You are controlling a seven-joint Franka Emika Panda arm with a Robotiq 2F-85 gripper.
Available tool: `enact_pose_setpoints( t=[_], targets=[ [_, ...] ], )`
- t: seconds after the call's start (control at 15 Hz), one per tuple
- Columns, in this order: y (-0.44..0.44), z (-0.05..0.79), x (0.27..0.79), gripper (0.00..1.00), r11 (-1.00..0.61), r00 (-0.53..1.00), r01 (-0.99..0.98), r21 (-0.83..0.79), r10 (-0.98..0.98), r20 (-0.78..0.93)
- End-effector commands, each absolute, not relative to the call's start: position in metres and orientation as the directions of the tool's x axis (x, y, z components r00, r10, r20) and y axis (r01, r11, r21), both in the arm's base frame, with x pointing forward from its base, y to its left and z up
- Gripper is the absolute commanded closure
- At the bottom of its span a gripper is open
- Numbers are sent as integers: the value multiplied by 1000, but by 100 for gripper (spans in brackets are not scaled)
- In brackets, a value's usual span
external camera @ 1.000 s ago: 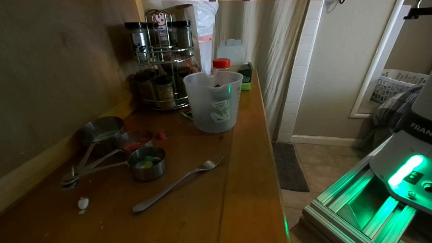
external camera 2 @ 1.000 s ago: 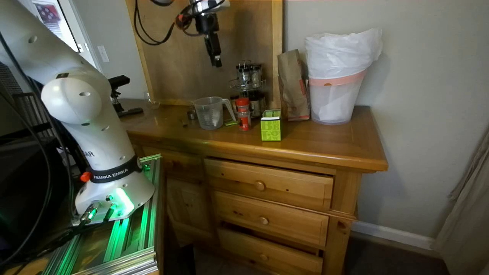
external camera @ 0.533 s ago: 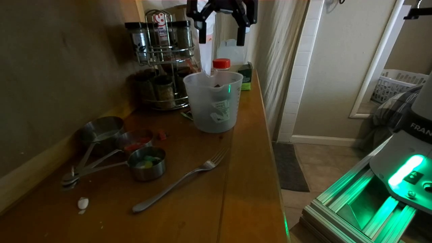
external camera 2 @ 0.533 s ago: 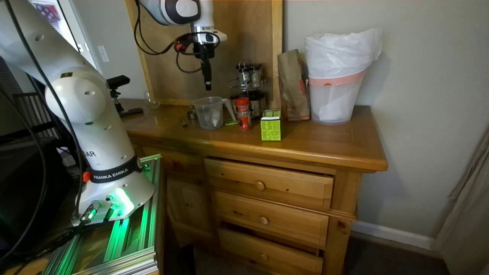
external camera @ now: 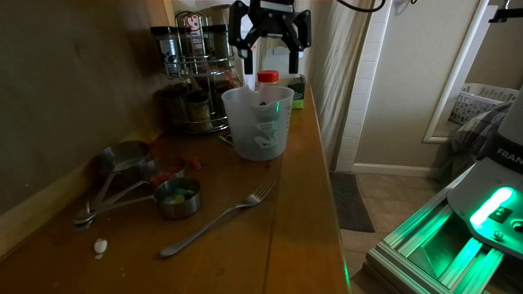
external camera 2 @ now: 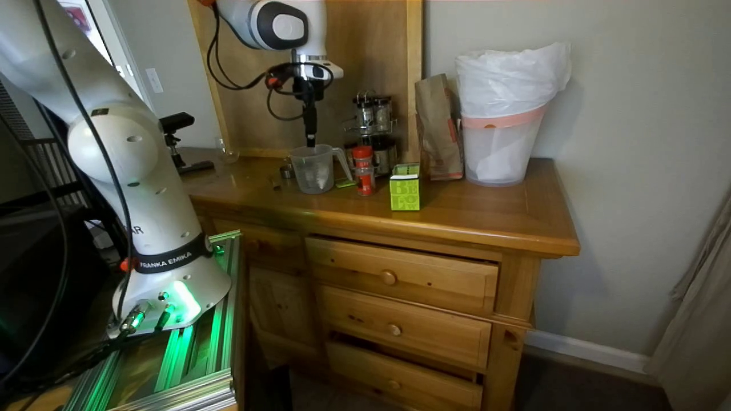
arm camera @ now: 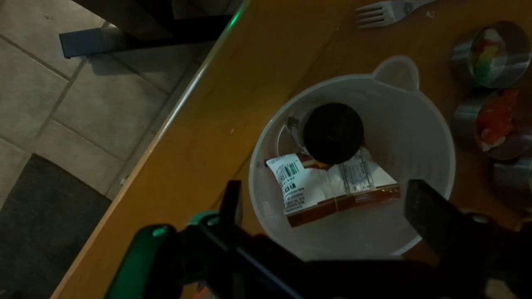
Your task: Remove the black pepper container from the clear jug and put it on the table
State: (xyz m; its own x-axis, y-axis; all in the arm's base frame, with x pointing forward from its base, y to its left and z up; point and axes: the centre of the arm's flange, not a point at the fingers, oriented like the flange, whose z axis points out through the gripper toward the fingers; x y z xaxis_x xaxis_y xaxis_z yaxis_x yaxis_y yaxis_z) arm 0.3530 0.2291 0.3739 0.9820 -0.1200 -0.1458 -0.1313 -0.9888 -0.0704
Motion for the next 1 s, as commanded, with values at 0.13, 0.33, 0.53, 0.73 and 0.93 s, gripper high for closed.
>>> enact_pose_setpoints(
  t=[0.13,0.33,0.53,0.73,0.93],
  targets=[
    [249,356,366,14,-989,980,-103,-104,-83,-178],
    [268,362,364,16,-993,985,-66,-94,-49,-167],
    [270,357,367,15,-993,982,-67,-99,-48,-180],
    [259,350,372,17,-989,976,-107,-106,-84,-199],
    [254,339,377,20,-986,966,-127,-104,-99,-237]
  ],
)
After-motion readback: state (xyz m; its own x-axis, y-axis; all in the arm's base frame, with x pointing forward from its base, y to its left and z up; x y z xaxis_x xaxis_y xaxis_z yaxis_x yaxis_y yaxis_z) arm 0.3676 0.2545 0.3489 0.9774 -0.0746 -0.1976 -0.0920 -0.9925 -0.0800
